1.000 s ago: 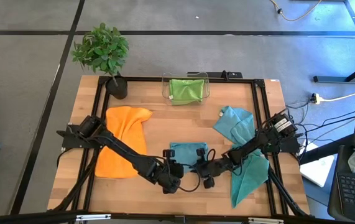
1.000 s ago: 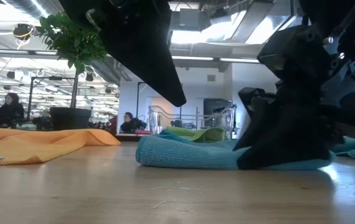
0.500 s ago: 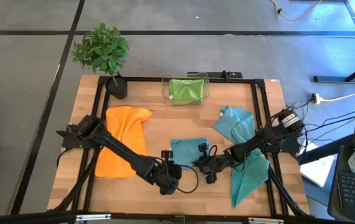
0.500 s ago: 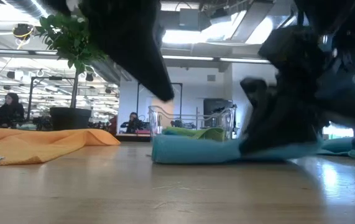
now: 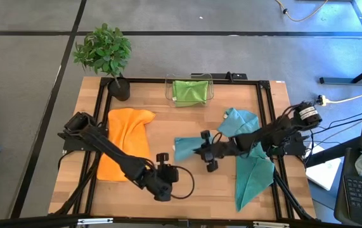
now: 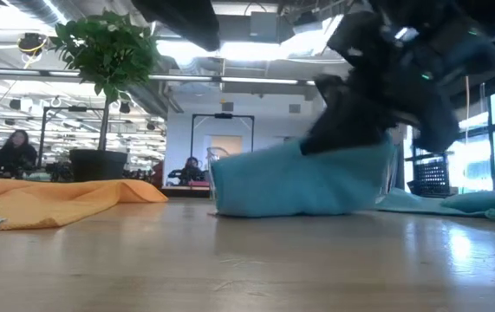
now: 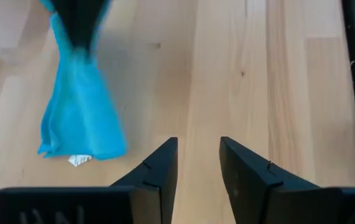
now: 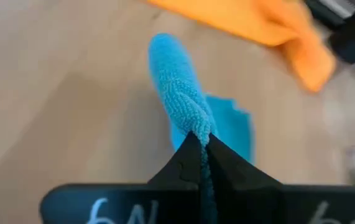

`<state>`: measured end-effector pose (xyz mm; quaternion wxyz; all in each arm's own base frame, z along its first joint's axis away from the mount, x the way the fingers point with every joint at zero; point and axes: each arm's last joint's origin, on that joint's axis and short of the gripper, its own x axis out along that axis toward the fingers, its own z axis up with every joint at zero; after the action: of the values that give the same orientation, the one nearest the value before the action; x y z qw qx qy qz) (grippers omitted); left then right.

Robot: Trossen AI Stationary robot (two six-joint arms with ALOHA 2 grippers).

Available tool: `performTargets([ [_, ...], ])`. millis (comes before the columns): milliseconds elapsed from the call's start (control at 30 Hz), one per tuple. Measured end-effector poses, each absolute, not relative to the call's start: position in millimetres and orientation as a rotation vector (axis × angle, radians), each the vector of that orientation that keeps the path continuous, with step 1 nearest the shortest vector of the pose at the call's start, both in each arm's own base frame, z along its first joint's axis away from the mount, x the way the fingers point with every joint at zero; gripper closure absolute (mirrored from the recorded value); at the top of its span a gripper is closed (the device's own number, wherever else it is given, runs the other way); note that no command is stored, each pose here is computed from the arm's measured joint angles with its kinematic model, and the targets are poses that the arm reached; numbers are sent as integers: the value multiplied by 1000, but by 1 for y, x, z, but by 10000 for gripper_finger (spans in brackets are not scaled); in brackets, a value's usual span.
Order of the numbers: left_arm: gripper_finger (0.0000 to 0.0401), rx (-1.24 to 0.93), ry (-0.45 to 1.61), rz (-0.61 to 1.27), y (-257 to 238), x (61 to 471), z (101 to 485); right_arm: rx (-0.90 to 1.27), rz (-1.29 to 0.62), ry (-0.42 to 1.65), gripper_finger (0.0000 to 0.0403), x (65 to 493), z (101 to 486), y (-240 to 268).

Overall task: Fold microfiber towels
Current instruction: Put the folded blue microfiber towel into the transparent bin

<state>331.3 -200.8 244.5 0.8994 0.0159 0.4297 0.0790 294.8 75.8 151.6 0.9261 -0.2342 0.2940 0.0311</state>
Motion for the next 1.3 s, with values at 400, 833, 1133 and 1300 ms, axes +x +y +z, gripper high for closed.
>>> performTargets([
  [400, 290, 73, 860, 178, -200, 329, 250, -528, -56, 537, 394, 330, 201, -23],
  [833, 290, 73, 860, 169, -204, 327, 250, -483, -146, 480, 395, 314, 217, -133],
  [1133, 290, 82, 861, 167, -204, 327, 250, -487, -185, 498, 394, 311, 200, -161],
  [1300, 290, 88, 861, 166, -203, 327, 250, -478, -227, 498, 394, 311, 198, -176],
])
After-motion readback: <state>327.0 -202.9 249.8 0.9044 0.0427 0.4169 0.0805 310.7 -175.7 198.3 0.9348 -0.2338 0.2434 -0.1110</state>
